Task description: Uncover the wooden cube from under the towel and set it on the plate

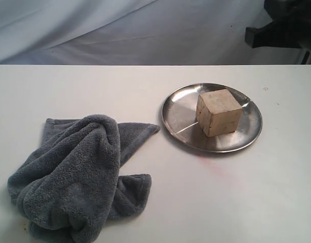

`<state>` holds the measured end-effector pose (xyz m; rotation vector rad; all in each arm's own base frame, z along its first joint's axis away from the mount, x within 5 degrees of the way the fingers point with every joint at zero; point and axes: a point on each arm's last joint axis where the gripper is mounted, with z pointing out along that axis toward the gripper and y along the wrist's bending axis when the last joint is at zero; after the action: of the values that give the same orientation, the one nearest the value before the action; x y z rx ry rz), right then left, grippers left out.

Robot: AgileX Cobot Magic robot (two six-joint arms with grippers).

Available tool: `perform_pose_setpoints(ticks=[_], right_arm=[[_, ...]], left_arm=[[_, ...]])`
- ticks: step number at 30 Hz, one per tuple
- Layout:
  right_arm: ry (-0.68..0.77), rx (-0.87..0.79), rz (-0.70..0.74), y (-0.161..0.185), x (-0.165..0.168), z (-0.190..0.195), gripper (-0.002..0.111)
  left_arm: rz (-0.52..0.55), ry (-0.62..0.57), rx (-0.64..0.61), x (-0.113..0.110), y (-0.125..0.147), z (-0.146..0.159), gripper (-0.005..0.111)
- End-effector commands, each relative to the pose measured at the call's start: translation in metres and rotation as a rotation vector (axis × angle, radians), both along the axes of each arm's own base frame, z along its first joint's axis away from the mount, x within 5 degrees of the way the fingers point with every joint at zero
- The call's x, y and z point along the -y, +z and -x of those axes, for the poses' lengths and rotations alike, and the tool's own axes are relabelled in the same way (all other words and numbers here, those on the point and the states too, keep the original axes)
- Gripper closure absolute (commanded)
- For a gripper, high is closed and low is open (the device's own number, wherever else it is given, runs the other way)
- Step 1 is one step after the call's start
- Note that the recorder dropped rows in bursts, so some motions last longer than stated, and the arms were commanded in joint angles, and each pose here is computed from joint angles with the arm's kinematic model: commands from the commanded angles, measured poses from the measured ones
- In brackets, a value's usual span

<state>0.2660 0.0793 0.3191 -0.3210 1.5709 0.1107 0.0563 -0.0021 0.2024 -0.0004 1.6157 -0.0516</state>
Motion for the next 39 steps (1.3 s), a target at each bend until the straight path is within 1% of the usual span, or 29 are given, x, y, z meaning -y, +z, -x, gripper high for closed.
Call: perform_pose_setpoints(ticks=[1,2,3,5,9,13,19,30,36,39], right_arm=[[-0.060,0.066,0.014,0.014,0.020,0.020,0.108],[-0.102,0.082,0.011,0.015,0.033,0.030,0.108],[-0.120,0.090,0.010,0.016,0.038,0.035,0.108],[-0.200,0.125,-0.002,0.016,0.060,0.058,0.108],[-0.263,0.179,-0.066,0.018,0.073,0.088,0.108],[-0.264,0.209,-0.072,0.012,0.075,0.111,0.108],[-0.262,0.234,-0.078,0.003,0.076,0.132,0.108],[-0.245,0.214,-0.084,-0.021,0.077,0.168,0.108],[-0.239,0.237,-0.119,-0.027,0.078,0.185,0.108],[-0.229,0.213,-0.119,-0.030,0.077,0.192,0.108]], left_arm=[[0.000,-0.001,-0.001,0.000,-0.001,0.000,0.105],[0.000,-0.001,-0.001,0.000,-0.001,0.000,0.105],[0.000,-0.001,-0.001,0.000,-0.001,0.000,0.105],[0.000,-0.001,-0.001,0.000,-0.001,0.000,0.105],[0.002,-0.001,-0.001,0.000,-0.001,0.000,0.105],[0.002,-0.001,-0.001,0.000,-0.001,0.000,0.105],[0.000,-0.001,-0.001,0.000,-0.001,0.000,0.105],[0.000,-0.001,-0.001,0.000,-0.001,0.000,0.105],[0.000,-0.001,-0.001,0.000,-0.001,0.000,0.105],[0.000,-0.001,-0.001,0.000,-0.001,0.000,0.105]])
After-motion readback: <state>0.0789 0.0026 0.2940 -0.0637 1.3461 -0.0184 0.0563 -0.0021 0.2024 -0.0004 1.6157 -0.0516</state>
